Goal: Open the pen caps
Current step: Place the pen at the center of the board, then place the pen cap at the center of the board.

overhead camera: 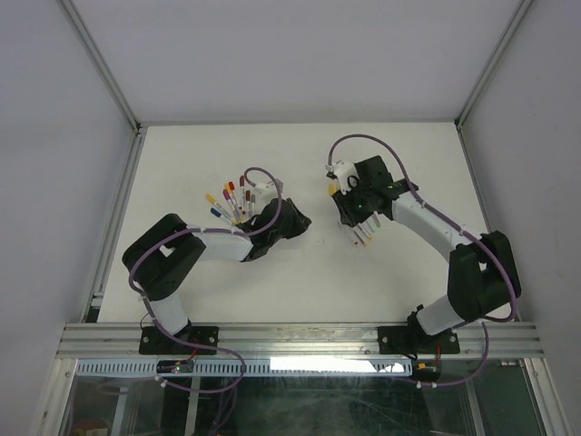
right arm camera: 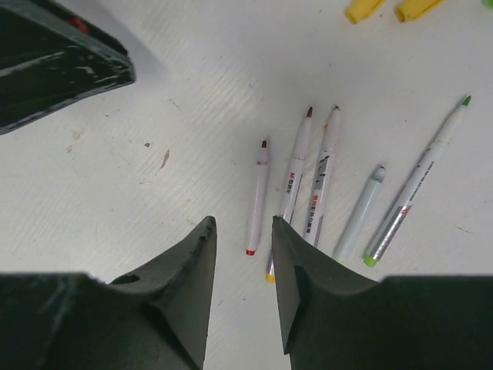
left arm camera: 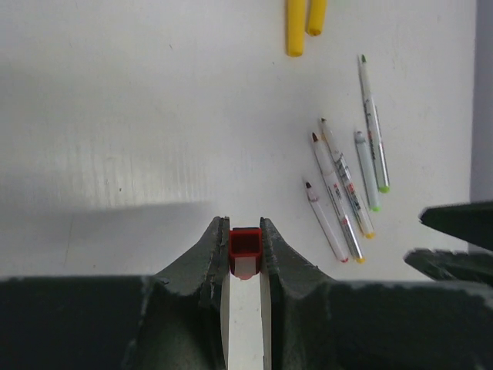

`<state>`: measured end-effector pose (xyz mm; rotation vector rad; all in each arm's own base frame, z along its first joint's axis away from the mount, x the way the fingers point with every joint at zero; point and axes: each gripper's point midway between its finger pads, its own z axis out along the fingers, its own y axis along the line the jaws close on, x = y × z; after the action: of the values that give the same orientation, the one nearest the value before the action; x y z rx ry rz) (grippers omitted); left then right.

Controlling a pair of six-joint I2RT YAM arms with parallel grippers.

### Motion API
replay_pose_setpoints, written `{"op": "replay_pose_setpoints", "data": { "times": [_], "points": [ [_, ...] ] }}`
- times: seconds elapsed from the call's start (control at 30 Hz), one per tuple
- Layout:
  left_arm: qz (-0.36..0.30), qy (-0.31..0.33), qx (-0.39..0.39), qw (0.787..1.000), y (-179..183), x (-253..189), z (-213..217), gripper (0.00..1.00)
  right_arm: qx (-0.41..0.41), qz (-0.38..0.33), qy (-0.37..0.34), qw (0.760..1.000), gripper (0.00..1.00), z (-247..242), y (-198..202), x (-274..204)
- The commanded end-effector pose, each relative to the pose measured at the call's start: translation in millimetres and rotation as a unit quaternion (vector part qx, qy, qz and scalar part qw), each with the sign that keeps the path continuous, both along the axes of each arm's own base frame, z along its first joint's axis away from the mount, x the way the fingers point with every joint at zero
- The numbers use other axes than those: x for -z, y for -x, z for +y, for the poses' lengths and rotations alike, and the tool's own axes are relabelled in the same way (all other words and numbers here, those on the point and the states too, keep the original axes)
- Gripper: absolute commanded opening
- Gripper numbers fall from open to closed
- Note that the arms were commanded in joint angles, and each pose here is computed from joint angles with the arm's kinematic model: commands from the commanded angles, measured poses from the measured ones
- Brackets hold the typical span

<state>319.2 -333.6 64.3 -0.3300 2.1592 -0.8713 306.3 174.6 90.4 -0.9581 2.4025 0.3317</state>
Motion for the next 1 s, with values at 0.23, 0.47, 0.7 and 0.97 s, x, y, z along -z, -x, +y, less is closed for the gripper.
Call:
{"op": "replay_pose_setpoints", "data": {
  "times": [0.23,0.47,0.7,0.97],
  "points": [
    [0.037,-0.145,-0.028,0.988,-60,26,-30,0.0,-0.014,-0.09,-0.085,0.992,0.4,-9,-9,-65],
    [0.028,-0.187,-0.021,0.982,-94,23,-54,0.04,-0.004,-0.096,-0.098,0.991,0.4,-18,-11,-72],
    [0.029,-0.193,-0.018,0.981,-104,28,-55,0.2,0.001,-0.099,-0.107,0.989,0.4,-22,-11,-76],
    [0.019,-0.188,-0.022,0.982,-108,16,-55,0.29,0.003,-0.098,-0.113,0.989,0.4,-24,-11,-77]
  ]
}}
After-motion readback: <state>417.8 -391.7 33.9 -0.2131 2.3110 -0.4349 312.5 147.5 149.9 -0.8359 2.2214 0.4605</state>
